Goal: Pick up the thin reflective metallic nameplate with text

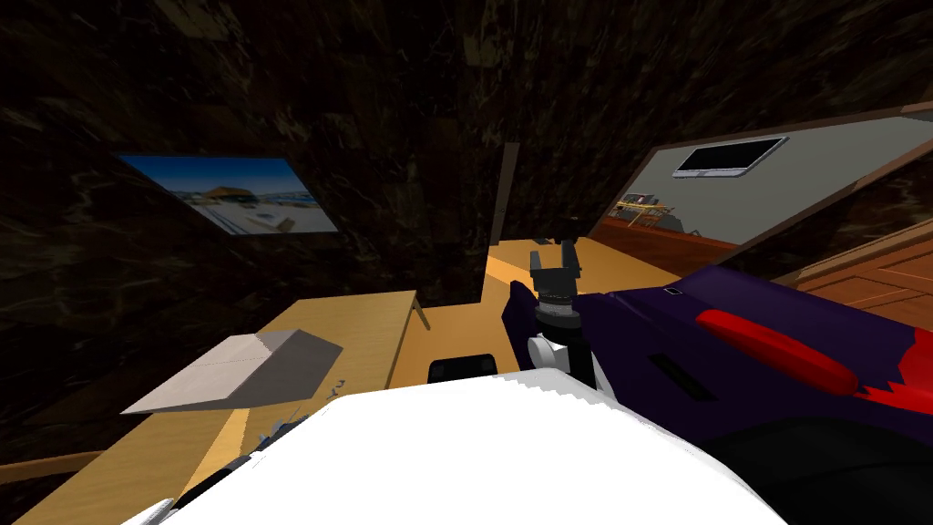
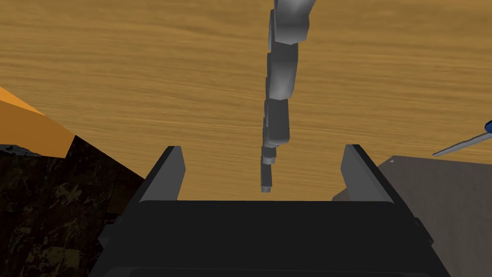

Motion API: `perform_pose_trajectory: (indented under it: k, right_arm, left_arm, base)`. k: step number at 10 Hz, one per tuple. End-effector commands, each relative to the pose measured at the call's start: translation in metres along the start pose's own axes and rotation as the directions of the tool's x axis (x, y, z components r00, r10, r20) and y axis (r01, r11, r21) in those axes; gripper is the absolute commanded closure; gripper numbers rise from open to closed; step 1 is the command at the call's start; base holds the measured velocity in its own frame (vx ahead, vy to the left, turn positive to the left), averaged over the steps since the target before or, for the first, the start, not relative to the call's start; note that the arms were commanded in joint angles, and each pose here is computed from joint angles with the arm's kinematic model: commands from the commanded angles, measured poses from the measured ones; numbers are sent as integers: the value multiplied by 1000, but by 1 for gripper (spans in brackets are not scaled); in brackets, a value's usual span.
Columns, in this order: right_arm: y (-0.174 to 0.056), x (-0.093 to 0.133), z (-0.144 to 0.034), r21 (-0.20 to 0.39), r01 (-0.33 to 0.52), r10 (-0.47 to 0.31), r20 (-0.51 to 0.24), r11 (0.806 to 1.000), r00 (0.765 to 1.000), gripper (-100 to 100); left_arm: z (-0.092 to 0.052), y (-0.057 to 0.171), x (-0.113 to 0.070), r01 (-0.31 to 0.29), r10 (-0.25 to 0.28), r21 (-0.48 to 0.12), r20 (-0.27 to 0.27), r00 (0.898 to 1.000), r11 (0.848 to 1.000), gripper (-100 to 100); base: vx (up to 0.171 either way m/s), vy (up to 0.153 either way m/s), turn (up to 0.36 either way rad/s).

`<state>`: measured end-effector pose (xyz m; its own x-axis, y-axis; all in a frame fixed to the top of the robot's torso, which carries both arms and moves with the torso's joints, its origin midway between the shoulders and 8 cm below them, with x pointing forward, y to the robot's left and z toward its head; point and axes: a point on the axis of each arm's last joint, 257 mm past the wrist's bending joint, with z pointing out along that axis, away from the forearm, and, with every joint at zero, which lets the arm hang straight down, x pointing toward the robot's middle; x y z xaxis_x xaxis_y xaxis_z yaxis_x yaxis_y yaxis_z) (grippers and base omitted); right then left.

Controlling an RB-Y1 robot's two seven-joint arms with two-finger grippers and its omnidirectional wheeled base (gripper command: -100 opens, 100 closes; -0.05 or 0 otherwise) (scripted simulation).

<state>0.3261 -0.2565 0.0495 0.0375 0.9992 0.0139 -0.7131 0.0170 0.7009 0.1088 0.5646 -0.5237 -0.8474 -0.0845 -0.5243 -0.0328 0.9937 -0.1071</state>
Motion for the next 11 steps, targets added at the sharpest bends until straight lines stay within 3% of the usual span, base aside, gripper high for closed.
perform_pose_trajectory:
  k: [1, 4, 10, 11]
  right_arm:
    - [0, 0, 0, 0, 0, 0, 0, 1000, 1000, 0]
    - [0, 0, 0, 0, 0, 0, 0, 1000, 1000, 0]
    - [0, 0, 0, 0, 0, 0, 0, 1000, 1000, 0]
    - [0, 0, 0, 0, 0, 0, 0, 1000, 1000, 0]
  left_arm:
    - [2, 1, -3, 22, -22, -9, 12, 1000, 1000, -100]
    - [8, 4, 2, 64, -64, -36, 1, 998, 997, -100]
    - [11, 13, -2, 155, -152, -76, 39, 988, 985, -100]
    - [13, 16, 4, 162, -161, -95, 20, 987, 982, -100]
  base:
    - [-98, 21, -170]
    - [-118, 27, -229]
    - [-89, 4, -157]
    - [-106, 10, -249]
